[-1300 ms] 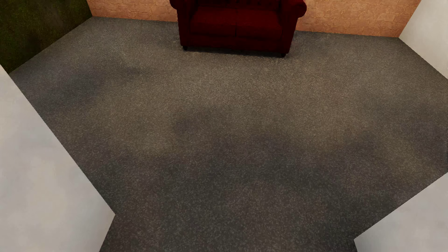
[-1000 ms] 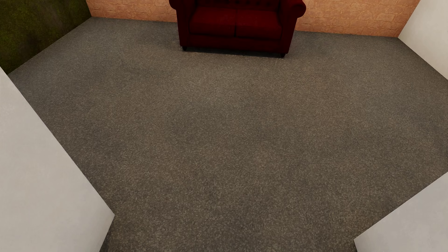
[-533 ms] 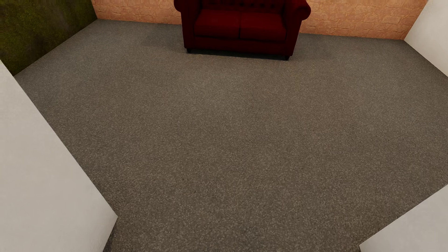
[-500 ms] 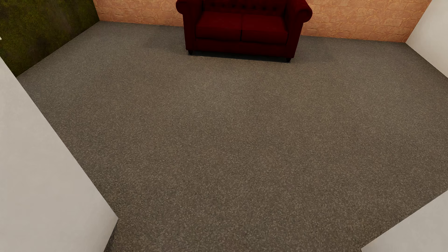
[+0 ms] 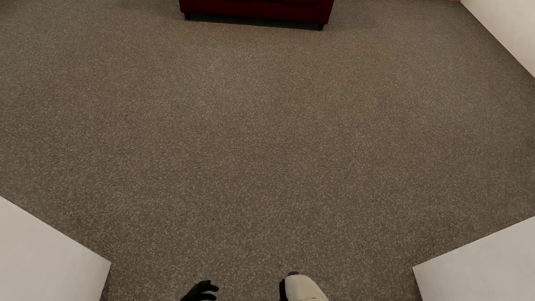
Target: Head to the sofa
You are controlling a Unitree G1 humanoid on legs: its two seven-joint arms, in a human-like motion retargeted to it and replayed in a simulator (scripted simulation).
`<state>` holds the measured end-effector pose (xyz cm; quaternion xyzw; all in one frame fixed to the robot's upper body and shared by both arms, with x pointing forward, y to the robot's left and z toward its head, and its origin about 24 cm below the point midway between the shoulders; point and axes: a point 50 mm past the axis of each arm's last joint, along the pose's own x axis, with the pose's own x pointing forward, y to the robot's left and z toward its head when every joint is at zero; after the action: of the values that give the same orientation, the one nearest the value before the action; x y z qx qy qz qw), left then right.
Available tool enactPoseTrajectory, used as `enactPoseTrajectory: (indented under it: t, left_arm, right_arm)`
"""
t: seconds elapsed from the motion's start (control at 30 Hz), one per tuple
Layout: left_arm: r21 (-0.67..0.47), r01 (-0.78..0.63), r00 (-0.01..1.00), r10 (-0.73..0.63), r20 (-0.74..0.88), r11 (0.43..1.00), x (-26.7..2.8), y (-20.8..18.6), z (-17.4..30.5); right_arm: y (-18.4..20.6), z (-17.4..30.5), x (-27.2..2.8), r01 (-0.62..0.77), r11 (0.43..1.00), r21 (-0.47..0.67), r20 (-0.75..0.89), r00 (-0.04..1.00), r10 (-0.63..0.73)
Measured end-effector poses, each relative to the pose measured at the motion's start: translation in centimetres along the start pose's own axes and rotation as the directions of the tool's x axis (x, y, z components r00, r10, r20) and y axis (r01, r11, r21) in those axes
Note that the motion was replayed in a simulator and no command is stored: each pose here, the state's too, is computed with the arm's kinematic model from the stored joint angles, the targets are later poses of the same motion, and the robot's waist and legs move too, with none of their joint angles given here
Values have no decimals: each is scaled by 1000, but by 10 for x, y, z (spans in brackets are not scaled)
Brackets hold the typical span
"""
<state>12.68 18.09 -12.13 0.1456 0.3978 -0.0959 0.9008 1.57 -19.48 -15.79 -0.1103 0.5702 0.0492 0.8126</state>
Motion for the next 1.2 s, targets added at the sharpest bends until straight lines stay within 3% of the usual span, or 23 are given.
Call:
enactPoseTrajectory:
  t: [0.17,0.3,0.4,0.5,0.7,0.83,0.97,1.07,1.2]
  left_arm:
    - [-19,-40,908,44,418,999,1,14,115]
    - [-12,-12,875,16,484,1000,-3,4,134]
    - [102,46,936,-78,343,994,6,-10,97]
    - [178,123,979,-149,139,976,8,-24,43]
    - [27,54,945,-43,-323,998,-44,-11,-93]
    - [-81,-33,859,-13,-512,996,-86,-17,-145]
    - [-115,-30,788,-47,-614,993,-108,-31,-170]
    - [7,103,864,-86,-496,995,-74,-27,-137]
    - [1,1,982,-1,-188,1000,-23,0,-56]
  right_arm:
    - [-10,-46,-10,52,997,56,-173,984,-42]
    - [-22,-58,-13,84,995,49,-237,969,-70]
    - [-27,-22,1,63,998,-17,-129,990,-65]
    - [-36,37,8,82,996,-40,95,992,-77]
    - [-42,149,-17,114,993,17,529,842,-106]
    - [-51,174,-32,138,989,54,626,767,-141]
    - [-28,125,-12,75,997,9,463,884,-71]
    - [-4,78,3,1,997,-73,275,961,19]
    - [0,-16,-6,1,1000,-2,-42,999,-1]
